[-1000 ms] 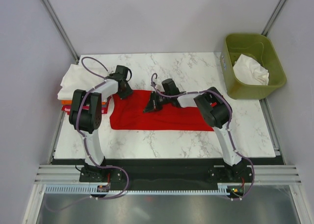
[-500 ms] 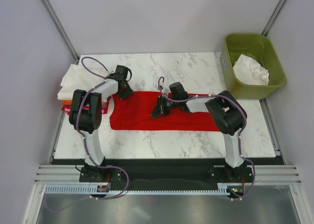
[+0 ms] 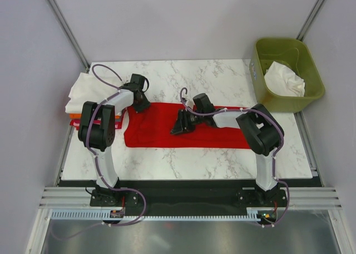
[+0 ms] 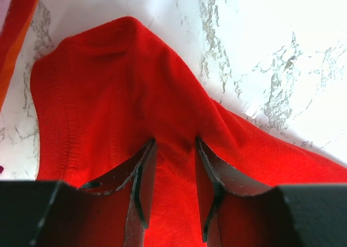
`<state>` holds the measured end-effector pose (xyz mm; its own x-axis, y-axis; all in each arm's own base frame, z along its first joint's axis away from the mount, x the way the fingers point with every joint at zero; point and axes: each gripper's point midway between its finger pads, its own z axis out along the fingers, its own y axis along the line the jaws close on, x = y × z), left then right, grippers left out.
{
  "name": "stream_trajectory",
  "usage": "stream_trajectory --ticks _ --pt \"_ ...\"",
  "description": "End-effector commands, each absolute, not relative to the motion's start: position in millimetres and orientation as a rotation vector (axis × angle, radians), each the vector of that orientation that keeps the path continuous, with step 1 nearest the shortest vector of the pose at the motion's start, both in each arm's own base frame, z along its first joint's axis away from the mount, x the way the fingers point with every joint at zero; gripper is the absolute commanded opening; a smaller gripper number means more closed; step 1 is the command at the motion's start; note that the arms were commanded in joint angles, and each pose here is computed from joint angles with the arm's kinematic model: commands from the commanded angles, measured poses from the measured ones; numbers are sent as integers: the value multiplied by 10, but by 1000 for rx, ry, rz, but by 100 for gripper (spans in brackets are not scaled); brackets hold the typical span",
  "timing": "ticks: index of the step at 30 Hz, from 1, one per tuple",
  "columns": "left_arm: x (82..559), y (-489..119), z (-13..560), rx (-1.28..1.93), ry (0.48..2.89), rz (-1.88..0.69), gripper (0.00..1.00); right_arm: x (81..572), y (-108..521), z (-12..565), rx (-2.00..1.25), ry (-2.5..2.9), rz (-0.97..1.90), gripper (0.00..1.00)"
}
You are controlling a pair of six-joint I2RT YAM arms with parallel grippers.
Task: Fold and stack the t-shirts
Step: Fold the tshirt
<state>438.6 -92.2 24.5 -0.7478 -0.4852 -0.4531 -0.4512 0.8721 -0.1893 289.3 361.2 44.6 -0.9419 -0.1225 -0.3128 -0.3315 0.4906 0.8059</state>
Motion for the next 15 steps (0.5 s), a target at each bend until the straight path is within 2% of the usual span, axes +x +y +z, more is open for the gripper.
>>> stream_trajectory --ticks 1,15 --pt "4353 -821 335 -642 2547 -44 42 3100 3713 810 -470 2393 1390 52" --pt "4216 -997 759 -579 2491 -129 44 3362 3937 789 -501 2397 1273 53"
